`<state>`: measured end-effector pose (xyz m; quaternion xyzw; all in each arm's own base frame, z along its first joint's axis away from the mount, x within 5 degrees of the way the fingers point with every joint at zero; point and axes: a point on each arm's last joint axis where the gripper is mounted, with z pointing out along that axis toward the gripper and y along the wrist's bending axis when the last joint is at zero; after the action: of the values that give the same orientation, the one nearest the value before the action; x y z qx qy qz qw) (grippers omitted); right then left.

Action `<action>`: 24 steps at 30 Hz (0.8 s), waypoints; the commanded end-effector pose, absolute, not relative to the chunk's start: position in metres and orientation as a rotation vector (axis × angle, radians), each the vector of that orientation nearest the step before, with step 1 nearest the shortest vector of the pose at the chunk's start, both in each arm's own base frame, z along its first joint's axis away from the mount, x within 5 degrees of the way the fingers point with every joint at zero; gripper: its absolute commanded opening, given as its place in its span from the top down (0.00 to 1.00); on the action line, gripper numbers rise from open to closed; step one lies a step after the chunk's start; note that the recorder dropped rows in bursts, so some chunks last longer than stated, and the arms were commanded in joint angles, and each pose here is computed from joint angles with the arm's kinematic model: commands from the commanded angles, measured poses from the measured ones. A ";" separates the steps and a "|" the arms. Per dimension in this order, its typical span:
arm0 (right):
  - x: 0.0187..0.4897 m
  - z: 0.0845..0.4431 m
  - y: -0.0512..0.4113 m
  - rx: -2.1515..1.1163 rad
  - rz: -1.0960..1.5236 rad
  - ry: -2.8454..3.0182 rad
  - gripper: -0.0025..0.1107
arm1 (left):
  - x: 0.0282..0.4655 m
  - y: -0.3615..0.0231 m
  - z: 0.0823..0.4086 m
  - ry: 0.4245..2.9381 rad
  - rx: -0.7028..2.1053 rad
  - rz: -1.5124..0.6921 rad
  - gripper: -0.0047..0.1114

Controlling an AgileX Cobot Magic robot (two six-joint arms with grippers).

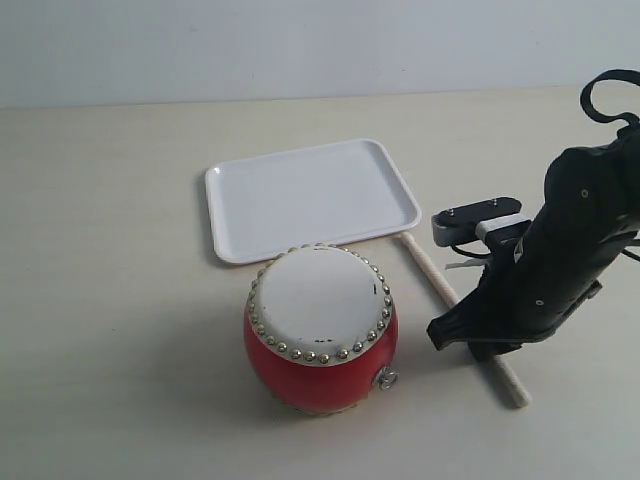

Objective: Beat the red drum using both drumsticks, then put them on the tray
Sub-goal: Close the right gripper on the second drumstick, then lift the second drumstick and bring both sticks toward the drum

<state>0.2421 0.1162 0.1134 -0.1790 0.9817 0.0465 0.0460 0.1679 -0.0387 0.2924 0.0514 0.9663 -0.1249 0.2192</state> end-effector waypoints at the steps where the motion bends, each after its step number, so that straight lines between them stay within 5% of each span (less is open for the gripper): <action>1: 0.241 0.110 0.115 -0.524 0.146 3.022 0.98 | 0.168 -0.039 0.296 2.654 0.128 -0.360 0.96; 7: 0.235 0.123 0.114 -0.535 0.153 3.039 0.98 | 0.165 -0.039 0.294 2.684 0.174 -0.357 0.96; 24: 0.182 0.232 0.096 -0.726 0.247 2.957 0.98 | 0.153 -0.060 0.282 2.836 0.606 -0.503 0.96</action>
<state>0.1889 0.0978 0.2171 -0.2255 0.9709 0.0712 0.0390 0.1533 -0.0518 0.2818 0.1783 0.9653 -0.1594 0.1051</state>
